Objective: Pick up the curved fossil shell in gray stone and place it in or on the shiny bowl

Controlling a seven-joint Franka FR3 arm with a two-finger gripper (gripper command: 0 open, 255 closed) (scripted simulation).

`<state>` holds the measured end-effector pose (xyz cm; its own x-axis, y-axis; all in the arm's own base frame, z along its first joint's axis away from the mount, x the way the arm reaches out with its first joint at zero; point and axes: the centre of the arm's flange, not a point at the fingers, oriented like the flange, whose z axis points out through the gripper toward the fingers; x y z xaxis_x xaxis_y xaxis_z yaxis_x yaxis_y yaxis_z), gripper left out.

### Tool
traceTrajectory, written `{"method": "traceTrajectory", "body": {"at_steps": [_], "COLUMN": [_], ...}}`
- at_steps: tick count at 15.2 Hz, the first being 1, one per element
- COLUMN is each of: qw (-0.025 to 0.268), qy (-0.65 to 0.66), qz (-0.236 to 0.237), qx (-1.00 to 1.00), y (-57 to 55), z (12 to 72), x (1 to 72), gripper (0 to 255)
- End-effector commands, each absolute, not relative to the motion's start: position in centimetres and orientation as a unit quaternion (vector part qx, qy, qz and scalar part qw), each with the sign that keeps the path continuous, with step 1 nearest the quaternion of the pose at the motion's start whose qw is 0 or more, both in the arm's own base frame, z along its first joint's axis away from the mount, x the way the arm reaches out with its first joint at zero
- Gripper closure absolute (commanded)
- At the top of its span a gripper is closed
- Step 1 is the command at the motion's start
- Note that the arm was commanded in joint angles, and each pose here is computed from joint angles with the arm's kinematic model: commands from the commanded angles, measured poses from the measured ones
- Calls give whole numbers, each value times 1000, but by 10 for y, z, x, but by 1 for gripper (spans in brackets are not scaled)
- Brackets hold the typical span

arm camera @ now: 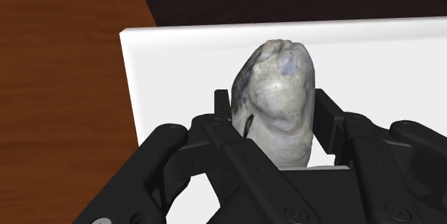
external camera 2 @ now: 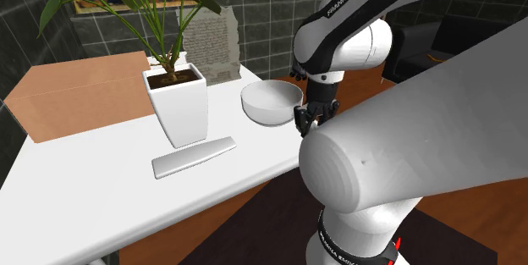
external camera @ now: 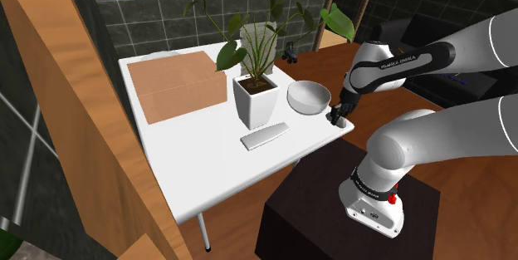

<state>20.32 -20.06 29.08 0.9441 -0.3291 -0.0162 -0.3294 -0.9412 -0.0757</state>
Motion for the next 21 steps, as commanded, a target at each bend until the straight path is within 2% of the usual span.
{"method": "traceTrajectory", "body": {"at_steps": [1,21], "qw": [39,39], "qy": [167,167], "qz": [2,2], "qx": [-985,-985], "y": [-201,-201], "z": [301,406], "x": [203,203], "gripper": [255,255]}}
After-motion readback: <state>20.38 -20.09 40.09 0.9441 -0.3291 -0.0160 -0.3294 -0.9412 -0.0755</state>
